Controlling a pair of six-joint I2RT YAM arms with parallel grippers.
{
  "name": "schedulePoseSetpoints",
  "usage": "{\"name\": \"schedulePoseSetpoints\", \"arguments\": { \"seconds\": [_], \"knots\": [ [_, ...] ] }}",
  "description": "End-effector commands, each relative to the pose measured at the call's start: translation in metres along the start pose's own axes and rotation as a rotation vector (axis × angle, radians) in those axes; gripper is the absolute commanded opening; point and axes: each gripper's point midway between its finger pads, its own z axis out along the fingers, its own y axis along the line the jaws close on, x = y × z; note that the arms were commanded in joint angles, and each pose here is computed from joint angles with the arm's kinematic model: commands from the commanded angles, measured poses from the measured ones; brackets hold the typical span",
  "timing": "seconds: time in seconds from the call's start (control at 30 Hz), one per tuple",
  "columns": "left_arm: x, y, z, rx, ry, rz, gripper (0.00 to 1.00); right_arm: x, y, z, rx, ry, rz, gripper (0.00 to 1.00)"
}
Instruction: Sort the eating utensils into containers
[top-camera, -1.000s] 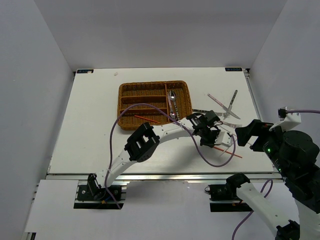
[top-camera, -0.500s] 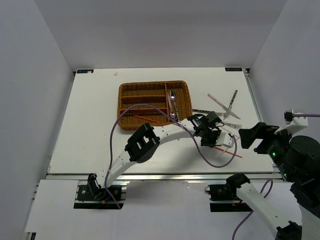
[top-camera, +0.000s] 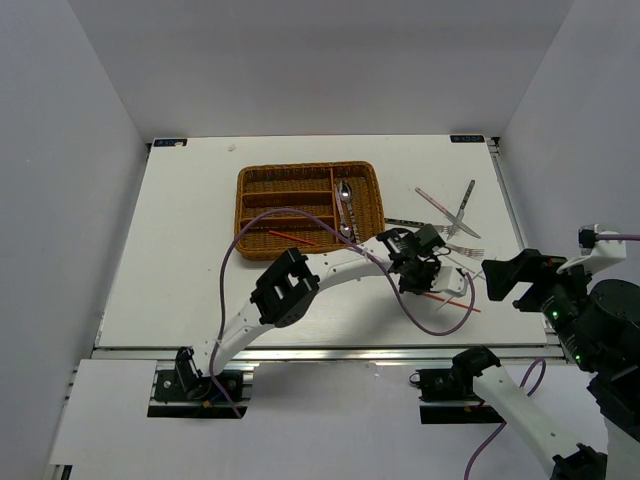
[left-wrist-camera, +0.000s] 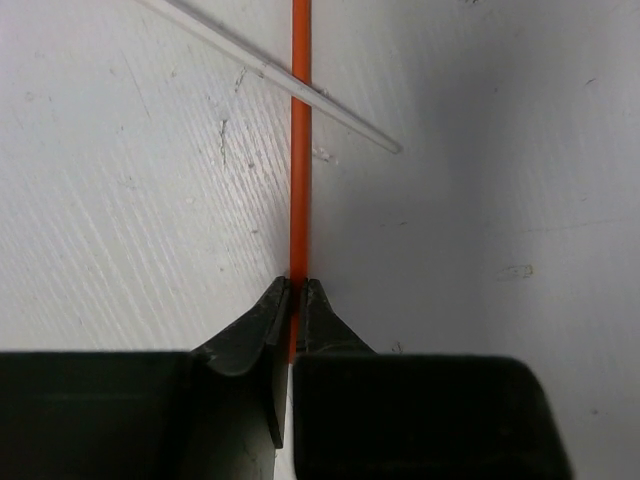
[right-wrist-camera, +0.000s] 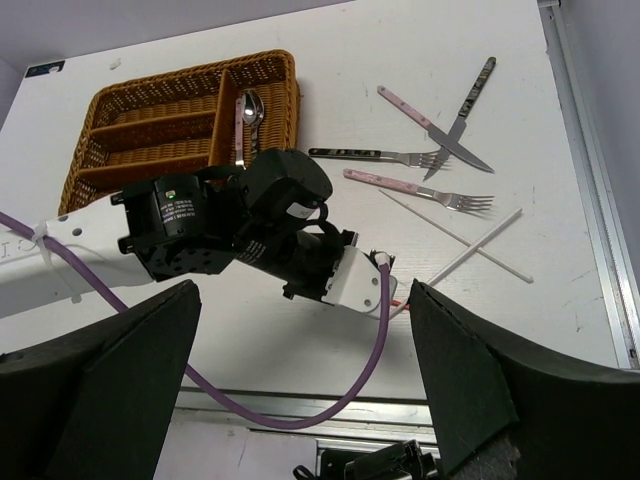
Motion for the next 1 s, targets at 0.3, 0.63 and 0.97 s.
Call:
{"name": "schedulePoseSetpoints", "arguments": {
  "seconds": [0.3,0.63,0.97],
  "knots": [
    [0.171,-0.084,-0.002,0.099,0.549,-0.210,0.00,-0.020,0.003,-0.016,-0.033,-0.090,0.017,0.89],
    [0.225,-0.110,-0.042,-0.050,0.779,-0.351,0.00,-0.024,0.007,-0.021,-0.063,-0.113,0.030,0.89],
    [0.197,-0.130,-0.078,-0.076,0.694,-0.478,0.00,-0.027,0.012,-0.023,-0.093,-0.129,0.039,0.89]
  ]
}}
